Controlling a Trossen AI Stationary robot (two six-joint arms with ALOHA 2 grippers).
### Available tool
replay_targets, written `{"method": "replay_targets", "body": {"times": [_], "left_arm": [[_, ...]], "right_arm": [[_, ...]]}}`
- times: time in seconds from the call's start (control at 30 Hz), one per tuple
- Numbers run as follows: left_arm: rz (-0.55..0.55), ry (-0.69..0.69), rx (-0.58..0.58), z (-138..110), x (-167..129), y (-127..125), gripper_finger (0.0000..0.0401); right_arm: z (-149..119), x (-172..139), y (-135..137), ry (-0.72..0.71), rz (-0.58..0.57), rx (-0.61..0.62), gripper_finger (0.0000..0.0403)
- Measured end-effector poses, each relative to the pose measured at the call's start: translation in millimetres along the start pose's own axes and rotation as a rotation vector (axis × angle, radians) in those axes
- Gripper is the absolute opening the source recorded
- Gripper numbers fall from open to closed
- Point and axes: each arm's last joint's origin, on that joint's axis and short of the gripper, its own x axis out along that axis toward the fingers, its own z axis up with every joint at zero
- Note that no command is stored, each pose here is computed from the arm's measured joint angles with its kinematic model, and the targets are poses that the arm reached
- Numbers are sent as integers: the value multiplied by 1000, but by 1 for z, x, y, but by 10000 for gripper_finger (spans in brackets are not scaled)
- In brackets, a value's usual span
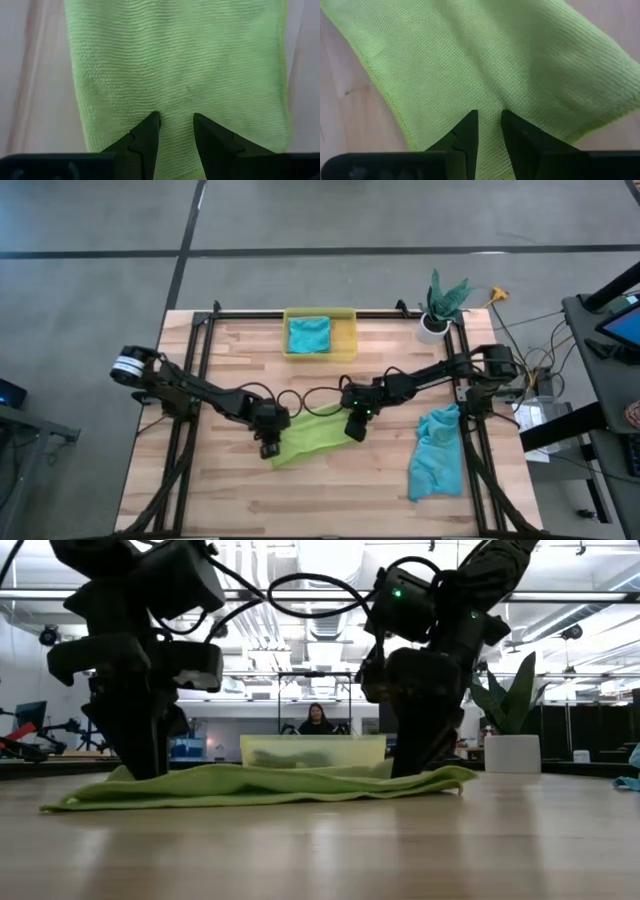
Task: Fold microfiber towels
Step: Fold the green microfiber cloth
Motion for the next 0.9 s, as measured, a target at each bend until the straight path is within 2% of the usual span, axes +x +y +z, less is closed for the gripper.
{"method": "replay_targets", "body": {"times": [0.37,0.47,0.6,0.8,0.9], "left_arm": [[4,3,-1,3,-3,-2,111],[-4,-12,0,8,-8,-5,111],[-28,-52,4,17,-16,-10,111],[-73,-94,0,30,-26,-18,111],[-105,-146,-36,42,-34,-25,111]], "right_arm": [[2,-2,1,8,-3,2,86],[11,-8,7,-11,5,-3,85],[35,-23,21,-118,47,-50,81],[54,-35,29,-237,-50,-139,77],[54,-35,26,-253,-112,-158,77]]}}
